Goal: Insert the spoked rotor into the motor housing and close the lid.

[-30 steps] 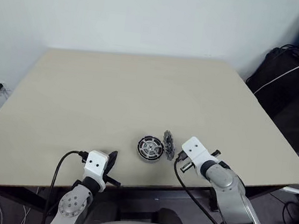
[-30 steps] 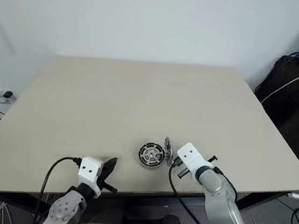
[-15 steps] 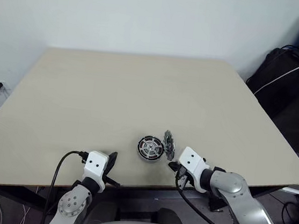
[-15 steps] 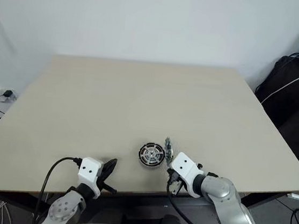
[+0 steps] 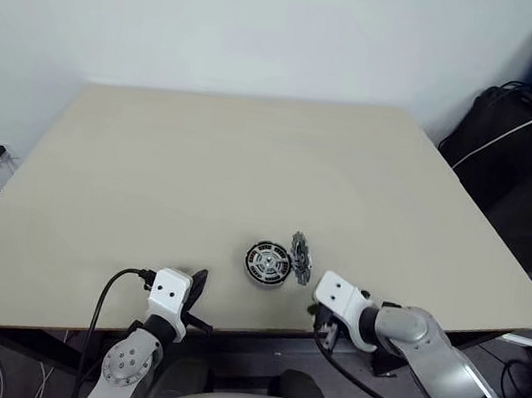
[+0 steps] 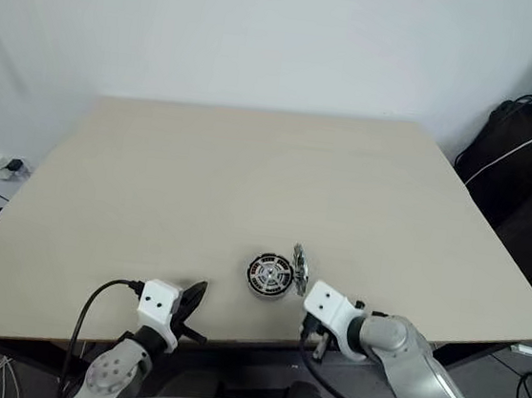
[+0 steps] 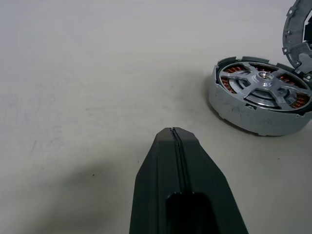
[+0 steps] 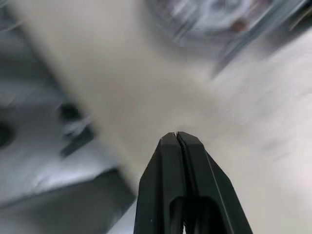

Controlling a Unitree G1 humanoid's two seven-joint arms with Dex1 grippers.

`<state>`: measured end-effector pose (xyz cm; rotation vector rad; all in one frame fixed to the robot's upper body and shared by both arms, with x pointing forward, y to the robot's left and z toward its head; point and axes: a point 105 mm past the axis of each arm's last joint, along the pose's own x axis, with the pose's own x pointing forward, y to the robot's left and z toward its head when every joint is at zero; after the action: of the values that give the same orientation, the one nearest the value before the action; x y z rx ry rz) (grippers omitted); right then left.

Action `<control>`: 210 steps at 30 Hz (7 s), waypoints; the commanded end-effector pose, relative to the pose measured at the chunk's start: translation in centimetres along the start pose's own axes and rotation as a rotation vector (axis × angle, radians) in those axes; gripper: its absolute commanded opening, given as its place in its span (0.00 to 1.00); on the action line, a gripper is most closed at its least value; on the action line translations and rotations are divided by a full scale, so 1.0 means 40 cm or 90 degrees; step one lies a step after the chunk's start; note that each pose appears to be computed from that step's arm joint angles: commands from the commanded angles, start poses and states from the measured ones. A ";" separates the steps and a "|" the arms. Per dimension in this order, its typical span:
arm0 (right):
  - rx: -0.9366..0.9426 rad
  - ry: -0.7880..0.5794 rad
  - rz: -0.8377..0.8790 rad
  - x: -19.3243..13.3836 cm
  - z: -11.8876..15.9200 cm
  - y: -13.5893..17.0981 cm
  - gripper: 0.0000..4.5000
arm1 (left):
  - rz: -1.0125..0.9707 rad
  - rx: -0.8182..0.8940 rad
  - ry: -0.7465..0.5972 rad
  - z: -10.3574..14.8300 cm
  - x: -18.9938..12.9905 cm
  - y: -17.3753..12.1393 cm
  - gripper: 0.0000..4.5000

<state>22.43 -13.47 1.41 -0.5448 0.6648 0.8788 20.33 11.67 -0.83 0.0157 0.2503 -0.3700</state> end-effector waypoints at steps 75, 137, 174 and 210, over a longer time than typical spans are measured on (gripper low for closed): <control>0.135 -0.332 -0.121 -0.006 0.190 -0.107 0.01 | -0.002 0.006 -0.026 0.043 0.004 -0.008 0.00; 0.113 -0.272 0.054 0.115 0.168 -0.059 0.99 | 0.018 0.046 -0.037 0.038 0.003 0.017 0.00; 0.122 -0.242 0.052 0.144 0.150 -0.051 0.72 | 0.016 0.039 -0.031 0.018 0.009 0.022 0.00; 0.134 -0.121 0.106 0.167 0.113 -0.016 0.72 | 0.020 0.027 -0.039 0.046 0.003 -0.006 0.00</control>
<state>28.34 -7.20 0.56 -0.2372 0.5639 0.9688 20.08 11.67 -1.09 0.0460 0.2538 -0.3411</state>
